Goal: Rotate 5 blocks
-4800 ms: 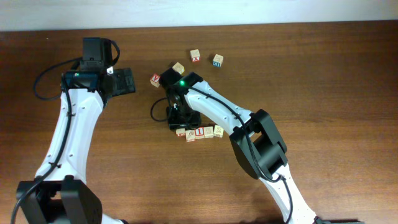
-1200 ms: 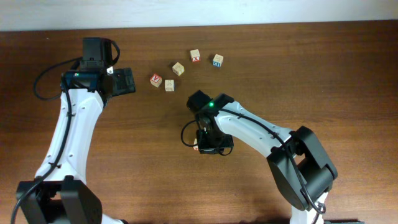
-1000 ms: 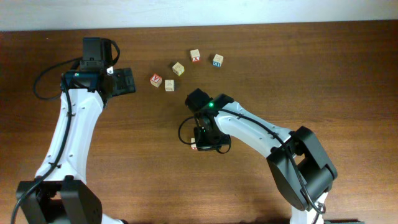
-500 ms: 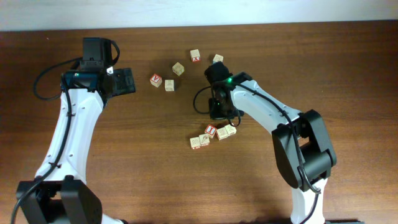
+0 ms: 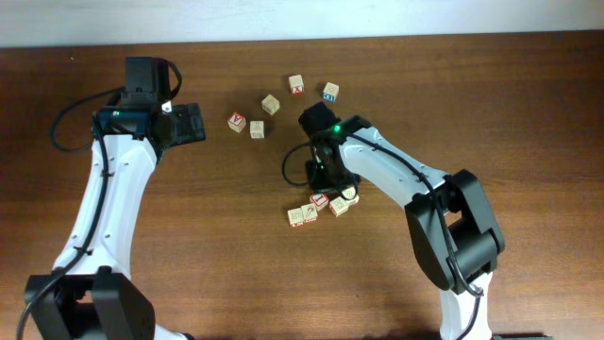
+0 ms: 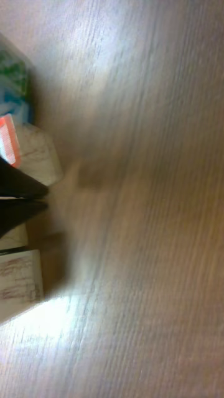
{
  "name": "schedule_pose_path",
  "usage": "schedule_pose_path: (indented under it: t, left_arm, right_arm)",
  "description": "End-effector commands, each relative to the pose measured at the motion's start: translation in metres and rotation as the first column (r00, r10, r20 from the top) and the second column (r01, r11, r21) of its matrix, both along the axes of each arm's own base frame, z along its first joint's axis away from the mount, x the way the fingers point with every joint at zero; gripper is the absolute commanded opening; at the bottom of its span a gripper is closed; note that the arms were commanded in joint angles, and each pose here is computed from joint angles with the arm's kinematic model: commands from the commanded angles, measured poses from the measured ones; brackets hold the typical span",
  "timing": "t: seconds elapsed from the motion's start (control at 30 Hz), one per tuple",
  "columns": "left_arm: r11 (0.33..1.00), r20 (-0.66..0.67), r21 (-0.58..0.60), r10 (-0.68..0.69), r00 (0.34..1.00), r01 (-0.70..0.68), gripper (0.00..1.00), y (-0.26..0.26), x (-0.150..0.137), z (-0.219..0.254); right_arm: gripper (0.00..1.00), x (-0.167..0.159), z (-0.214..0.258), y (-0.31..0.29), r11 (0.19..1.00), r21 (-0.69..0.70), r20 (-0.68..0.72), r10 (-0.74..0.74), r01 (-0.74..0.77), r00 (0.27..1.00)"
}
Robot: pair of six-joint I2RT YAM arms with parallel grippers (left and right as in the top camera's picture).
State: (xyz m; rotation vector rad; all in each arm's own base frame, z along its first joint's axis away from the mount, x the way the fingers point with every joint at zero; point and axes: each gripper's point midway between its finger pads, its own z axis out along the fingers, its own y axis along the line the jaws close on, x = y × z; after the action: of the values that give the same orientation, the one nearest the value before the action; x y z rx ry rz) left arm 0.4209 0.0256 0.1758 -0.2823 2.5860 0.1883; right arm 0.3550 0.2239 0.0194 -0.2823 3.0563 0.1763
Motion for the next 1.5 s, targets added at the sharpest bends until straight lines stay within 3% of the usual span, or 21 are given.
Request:
schedule_pose_path:
  t: [0.0, 0.23, 0.57, 0.7, 0.77, 0.8, 0.87, 0.97, 1.03, 1.13, 1.23, 1.47]
  left_arm:
    - [1.0, 0.019, -0.001, 0.016, 1.0, -0.016, 0.99, 0.002, 0.002, 0.007]
    - [1.0, 0.019, -0.001, 0.016, 1.0, -0.016, 0.99, 0.002, 0.002, 0.007]
    - [1.0, 0.019, -0.001, 0.016, 1.0, -0.016, 0.99, 0.002, 0.002, 0.007]
    - [1.0, 0.019, -0.001, 0.016, 1.0, -0.016, 0.99, 0.002, 0.002, 0.007]
    - [1.0, 0.019, -0.001, 0.016, 1.0, -0.016, 0.99, 0.002, 0.002, 0.007]
    - [1.0, 0.019, -0.001, 0.016, 1.0, -0.016, 0.99, 0.002, 0.002, 0.007]
    - [1.0, 0.019, -0.001, 0.016, 1.0, -0.016, 0.99, 0.002, 0.002, 0.007]
    - [1.0, 0.019, -0.001, 0.016, 1.0, -0.016, 0.99, 0.002, 0.002, 0.007]
    - [1.0, 0.019, -0.001, 0.016, 1.0, -0.016, 0.99, 0.002, 0.002, 0.007]
    - [1.0, 0.019, -0.001, 0.016, 1.0, -0.016, 0.99, 0.002, 0.002, 0.006]
    - [1.0, 0.019, -0.001, 0.016, 1.0, -0.016, 0.99, 0.002, 0.002, 0.007]
    - [1.0, 0.019, -0.001, 0.016, 1.0, -0.016, 0.99, 0.002, 0.002, 0.007]
  right_arm:
    - [0.05, 0.034, 0.009, 0.018, 0.995, 0.041, 0.158, 0.081, -0.089, 0.984]
    - [0.04, -0.01, 0.004, 0.013, 0.991, 0.057, -0.029, 0.126, -0.124, 0.992]
    - [0.04, -0.029, 0.003, 0.032, 0.971, 0.046, -0.033, 0.238, -0.237, 0.971]
    - [0.04, -0.016, 0.009, 0.036, 0.974, 0.063, 0.007, 0.22, -0.22, 0.976]
    - [0.04, 0.036, 0.081, 0.03, 0.981, 0.112, 0.136, 0.141, -0.156, 0.981]
    - [0.04, 0.043, 0.109, -0.001, 0.991, 0.101, 0.102, 0.076, -0.087, 0.992]
    - [0.04, 0.024, 0.127, -0.028, 0.968, 0.249, -0.076, 0.009, 0.01, 0.997]
    - [0.04, 0.009, 0.237, -0.07, 0.98, 0.198, 0.252, -0.037, -0.014, 0.967]
    - [0.04, -0.003, 0.214, -0.074, 0.985, 0.175, 0.178, -0.032, 0.001, 0.983]
    - [0.04, -0.042, 0.099, -0.068, 0.979, 0.202, -0.057, -0.011, 0.023, 0.998]
    - [0.04, -0.073, 0.016, -0.063, 0.93, 0.249, -0.2, -0.224, 0.27, 0.954]
    - [0.04, -0.066, -0.001, -0.035, 0.925, 0.284, -0.125, -0.225, 0.252, 0.966]
